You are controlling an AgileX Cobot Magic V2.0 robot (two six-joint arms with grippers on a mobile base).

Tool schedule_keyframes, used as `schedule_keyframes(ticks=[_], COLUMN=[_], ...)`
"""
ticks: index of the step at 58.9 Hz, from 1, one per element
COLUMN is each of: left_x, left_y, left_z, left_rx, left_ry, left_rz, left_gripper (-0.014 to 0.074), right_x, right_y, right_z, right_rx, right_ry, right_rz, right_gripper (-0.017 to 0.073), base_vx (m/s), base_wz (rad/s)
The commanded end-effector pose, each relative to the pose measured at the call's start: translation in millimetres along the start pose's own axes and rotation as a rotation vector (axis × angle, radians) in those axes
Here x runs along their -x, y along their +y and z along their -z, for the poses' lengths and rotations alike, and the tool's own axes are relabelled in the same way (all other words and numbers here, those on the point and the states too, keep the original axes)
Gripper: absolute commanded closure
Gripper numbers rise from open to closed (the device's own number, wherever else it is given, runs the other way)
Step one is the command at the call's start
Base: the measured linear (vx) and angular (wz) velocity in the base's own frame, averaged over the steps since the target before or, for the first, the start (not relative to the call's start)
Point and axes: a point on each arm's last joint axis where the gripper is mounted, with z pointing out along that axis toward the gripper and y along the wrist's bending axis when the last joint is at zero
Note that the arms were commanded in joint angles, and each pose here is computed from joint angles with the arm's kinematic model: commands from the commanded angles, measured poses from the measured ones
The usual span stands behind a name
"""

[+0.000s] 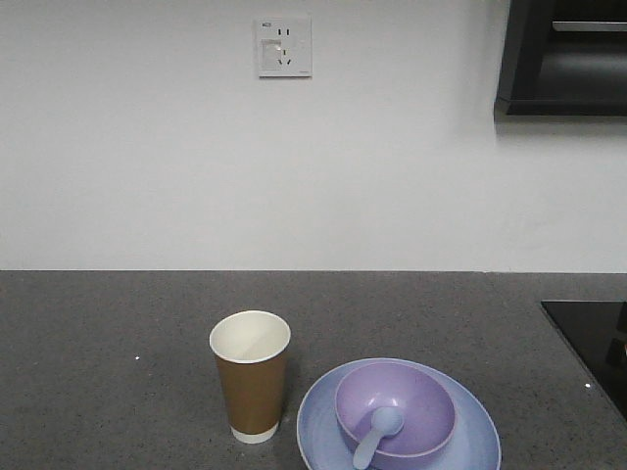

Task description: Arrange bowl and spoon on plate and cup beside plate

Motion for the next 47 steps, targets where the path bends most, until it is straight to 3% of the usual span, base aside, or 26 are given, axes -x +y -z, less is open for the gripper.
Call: schedule_keyframes(ticks=[1, 14, 47], left_x=[17.4, 17.4, 17.4], left_y=[1.7, 1.7, 1.7], left_z=[3.8, 3.8, 3.8], left_rx=[0.010, 0.010, 0.010], left_ry=[-0.130, -0.130, -0.130], left_rz=[0.003, 0.003, 0.003], left_gripper=[0.0600, 0.0600, 0.0600], right_x=[7.7, 7.2, 7.4], right_y=[-0.3, -0.3, -0.3], right_z=[3.3, 2.8, 3.2], right_rx=[-0.006, -0.009, -0.009], right_ry=[-0.138, -0.130, -0.134], right_rz=[-0.007, 0.042, 0.041], right_gripper=[0.0568, 0.0568, 0.0568], base_vx=[0.00, 0.00, 0.00], base_wz=[0.00, 0.00, 0.00])
